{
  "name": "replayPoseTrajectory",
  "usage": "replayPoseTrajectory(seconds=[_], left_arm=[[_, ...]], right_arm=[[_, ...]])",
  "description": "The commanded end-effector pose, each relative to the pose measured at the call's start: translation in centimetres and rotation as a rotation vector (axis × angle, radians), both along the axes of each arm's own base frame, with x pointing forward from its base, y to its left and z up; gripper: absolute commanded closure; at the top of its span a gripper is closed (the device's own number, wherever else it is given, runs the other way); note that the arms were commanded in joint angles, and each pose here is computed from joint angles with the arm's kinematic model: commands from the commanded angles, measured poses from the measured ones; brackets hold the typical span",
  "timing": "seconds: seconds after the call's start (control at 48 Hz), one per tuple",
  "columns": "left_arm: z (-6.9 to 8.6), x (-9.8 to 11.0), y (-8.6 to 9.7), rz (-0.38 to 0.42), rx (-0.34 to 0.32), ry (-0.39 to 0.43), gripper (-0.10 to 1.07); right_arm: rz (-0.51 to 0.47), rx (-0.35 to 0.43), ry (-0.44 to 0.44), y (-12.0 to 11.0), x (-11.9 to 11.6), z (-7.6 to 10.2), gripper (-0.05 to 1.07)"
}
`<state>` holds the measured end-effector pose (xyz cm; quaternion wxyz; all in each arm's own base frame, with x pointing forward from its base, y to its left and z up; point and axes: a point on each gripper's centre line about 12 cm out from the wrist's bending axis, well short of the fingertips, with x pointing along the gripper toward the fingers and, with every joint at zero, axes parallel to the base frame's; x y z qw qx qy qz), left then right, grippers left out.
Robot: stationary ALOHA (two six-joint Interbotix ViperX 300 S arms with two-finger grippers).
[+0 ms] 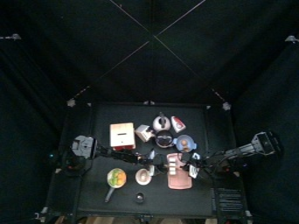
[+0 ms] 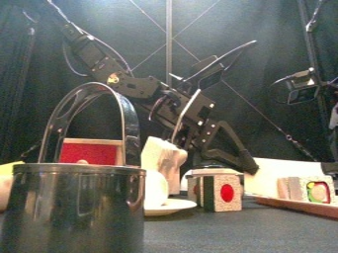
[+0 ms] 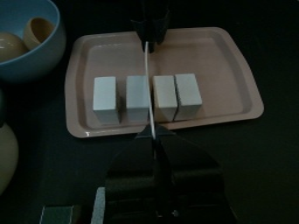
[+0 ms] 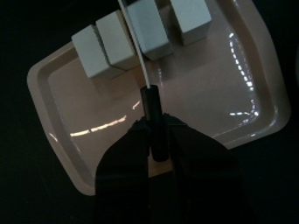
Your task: Cut sushi roll
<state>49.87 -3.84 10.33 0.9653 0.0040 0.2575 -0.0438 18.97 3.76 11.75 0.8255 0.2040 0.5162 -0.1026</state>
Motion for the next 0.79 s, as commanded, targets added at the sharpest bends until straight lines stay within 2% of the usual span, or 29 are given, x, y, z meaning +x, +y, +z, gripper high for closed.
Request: replayPoseTrajectory(seconds=[0.0, 0.125, 0.375, 0.562, 0.771], left_arm=[[1.0, 0.2, -0.9, -0.02, 0.002, -0.019, 0.66], [1.0, 0.5, -0.9, -0.02, 0.003, -0.023, 0.66], [-0.1, 0.7, -1.5, -0.031, 0.002, -0.006, 0.66], [-1.1, 0.6, -1.8, -0.035, 0.002, 0.017, 0.66], [-1.3, 0.4, -2.4, -0.046, 0.005, 0.036, 0.66]], right_arm=[[-0.024, 0.007, 0.086, 0.2, -1.2, -0.7, 0.65], [-0.009, 0.012, 0.071, 0.6, -1.1, 0.0, 0.65], [-0.011, 0.02, 0.048, 0.6, -1.3, 0.8, 0.65], [-0.01, 0.016, 0.058, 0.5, -1.5, 0.5, 0.66], [-0.021, 0.035, 0.06, 0.6, -1.6, 0.2, 0.66]])
